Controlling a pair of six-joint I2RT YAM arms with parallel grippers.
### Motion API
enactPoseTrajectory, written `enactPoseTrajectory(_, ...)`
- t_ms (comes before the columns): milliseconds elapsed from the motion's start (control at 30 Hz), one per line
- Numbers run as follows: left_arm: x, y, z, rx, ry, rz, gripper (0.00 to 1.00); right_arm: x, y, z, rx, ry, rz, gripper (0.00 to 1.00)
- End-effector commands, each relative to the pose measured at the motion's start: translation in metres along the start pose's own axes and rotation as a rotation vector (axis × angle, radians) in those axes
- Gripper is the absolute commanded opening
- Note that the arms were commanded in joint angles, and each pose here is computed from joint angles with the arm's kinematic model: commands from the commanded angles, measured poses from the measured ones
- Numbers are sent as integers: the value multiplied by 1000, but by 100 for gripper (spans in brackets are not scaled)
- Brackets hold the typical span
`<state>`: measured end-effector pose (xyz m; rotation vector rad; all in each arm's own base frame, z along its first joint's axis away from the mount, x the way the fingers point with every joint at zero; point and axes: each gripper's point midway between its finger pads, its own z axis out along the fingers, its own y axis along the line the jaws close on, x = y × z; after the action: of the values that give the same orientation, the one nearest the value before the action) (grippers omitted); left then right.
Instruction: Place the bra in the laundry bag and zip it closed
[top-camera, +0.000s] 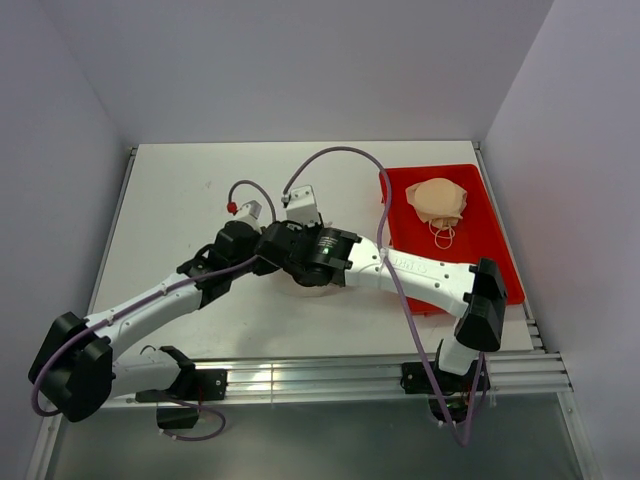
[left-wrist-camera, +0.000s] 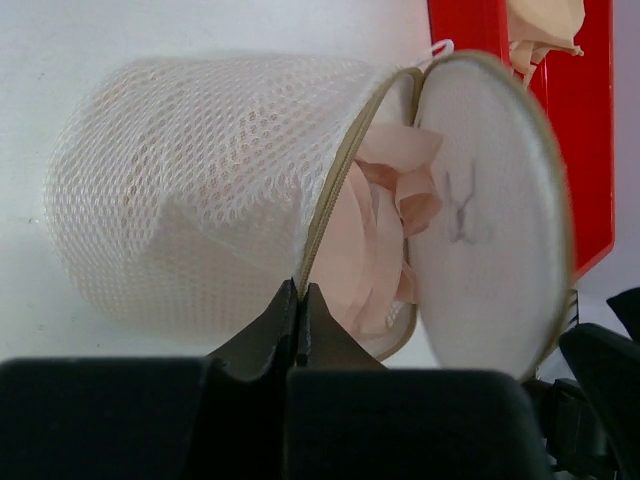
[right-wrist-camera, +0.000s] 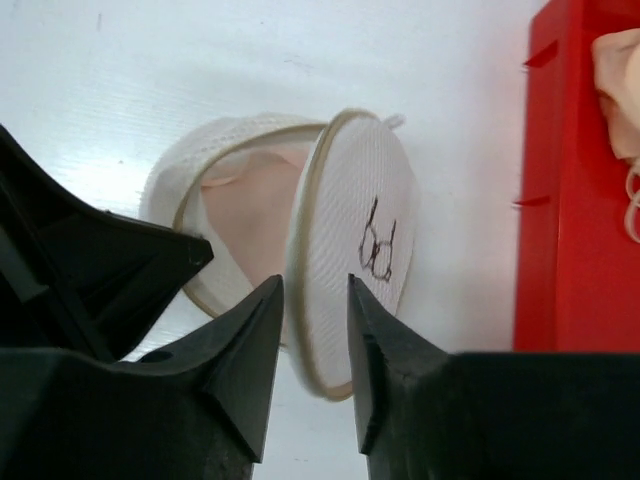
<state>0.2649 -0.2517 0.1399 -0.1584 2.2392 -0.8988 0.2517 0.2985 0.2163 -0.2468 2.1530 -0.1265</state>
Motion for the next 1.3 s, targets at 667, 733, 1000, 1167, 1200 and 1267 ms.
enactPoseTrajectory(667, -13, 13, -3, 24, -51, -40, 0, 2, -46, 28, -197, 9, 373, 55)
enactPoseTrajectory(733, -12, 15, -2, 17, -45, -41, 0, 0, -59, 30, -277, -9, 446, 59)
enactPoseTrajectory(1000, -10, 24, 2, -1, -27, -50, 0, 70, -48, 41, -480, 45, 551, 75)
enactPoseTrajectory(1167, -10, 24, 3, -6, -24, -49, 0, 112, -36, 46, -542, 106, 687, 75)
enactPoseTrajectory(1200, -10, 23, 3, -4, -26, -47, 0, 104, -33, 43, -575, 73, 747, 75)
enactPoseTrajectory(1267, -10, 24, 3, -7, -23, -47, 0, 116, -35, 45, -576, 71, 787, 75)
